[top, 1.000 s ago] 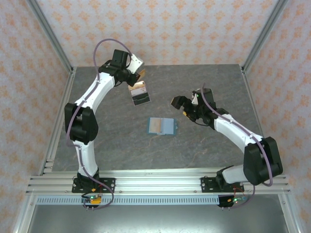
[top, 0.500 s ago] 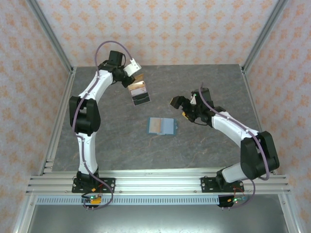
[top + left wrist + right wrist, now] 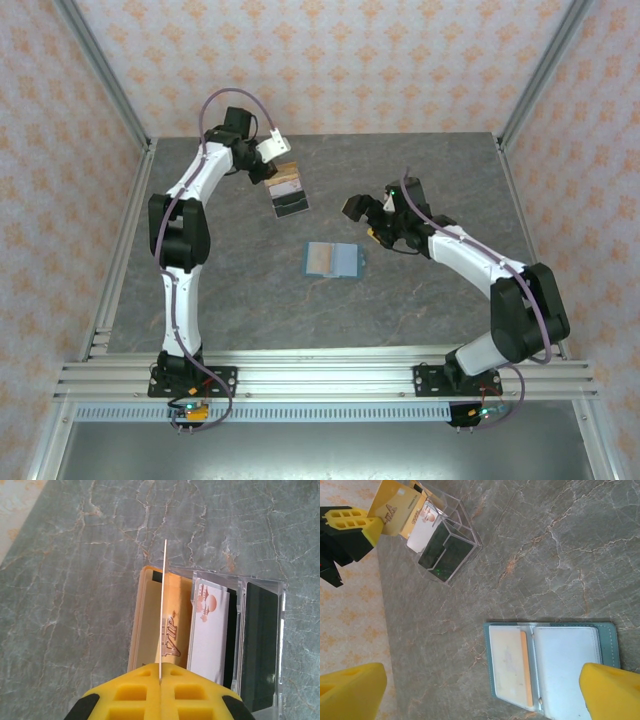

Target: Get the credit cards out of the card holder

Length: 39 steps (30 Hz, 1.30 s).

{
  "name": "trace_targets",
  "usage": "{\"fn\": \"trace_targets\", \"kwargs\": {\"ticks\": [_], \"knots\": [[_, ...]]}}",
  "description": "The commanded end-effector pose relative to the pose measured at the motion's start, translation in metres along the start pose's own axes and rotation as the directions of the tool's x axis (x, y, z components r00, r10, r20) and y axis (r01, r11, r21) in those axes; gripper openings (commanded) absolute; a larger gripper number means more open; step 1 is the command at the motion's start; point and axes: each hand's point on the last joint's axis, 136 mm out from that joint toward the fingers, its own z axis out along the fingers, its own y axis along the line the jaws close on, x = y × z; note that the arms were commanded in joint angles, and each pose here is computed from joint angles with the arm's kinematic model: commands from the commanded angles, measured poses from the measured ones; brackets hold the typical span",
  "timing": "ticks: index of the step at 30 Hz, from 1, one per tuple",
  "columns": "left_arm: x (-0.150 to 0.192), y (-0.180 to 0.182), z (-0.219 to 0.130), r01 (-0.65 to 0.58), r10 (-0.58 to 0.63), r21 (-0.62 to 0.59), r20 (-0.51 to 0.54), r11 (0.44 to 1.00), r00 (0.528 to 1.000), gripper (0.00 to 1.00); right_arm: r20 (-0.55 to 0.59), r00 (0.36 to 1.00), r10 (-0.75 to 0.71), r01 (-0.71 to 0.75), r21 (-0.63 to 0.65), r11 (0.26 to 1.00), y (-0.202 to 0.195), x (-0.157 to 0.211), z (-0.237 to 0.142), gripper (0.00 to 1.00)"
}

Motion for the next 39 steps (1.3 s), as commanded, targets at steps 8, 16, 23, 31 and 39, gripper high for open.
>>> {"fn": "trace_targets", "kwargs": {"ticks": [8,16,23,31,39], "knots": [[-0.001,0.004,0.003,-0.018,0.018,-0.003,0.004,1.0,1.0,0.0,0.032,0.999,-0.013,0.013,-0.013,1.0,0.015,-0.01,0.001,0.99],[0.002,0.009,0.002,-0.008,0.008,-0.034,-0.022,0.999,1.0,0.21,0.028,0.999,-0.018,0.018,-0.013,1.0,0.015,-0.008,0.001,0.99],[-0.022,0.015,-0.025,0.011,-0.008,-0.082,0.04,0.997,0.999,0.34,0.035,0.999,-0.026,0.026,-0.003,1.0,0.013,-0.007,-0.002,0.99],[-0.047,0.003,-0.068,0.206,-0.19,-0.116,0.139,0.972,0.972,0.43,0.013,0.993,-0.118,0.115,0.136,0.984,0.003,0.009,-0.001,0.99],[-0.04,-0.03,-0.1,0.498,-0.447,-0.235,0.238,0.835,0.862,0.48,-0.06,0.974,-0.217,0.225,0.223,0.948,0.003,0.042,0.009,0.84]]}}
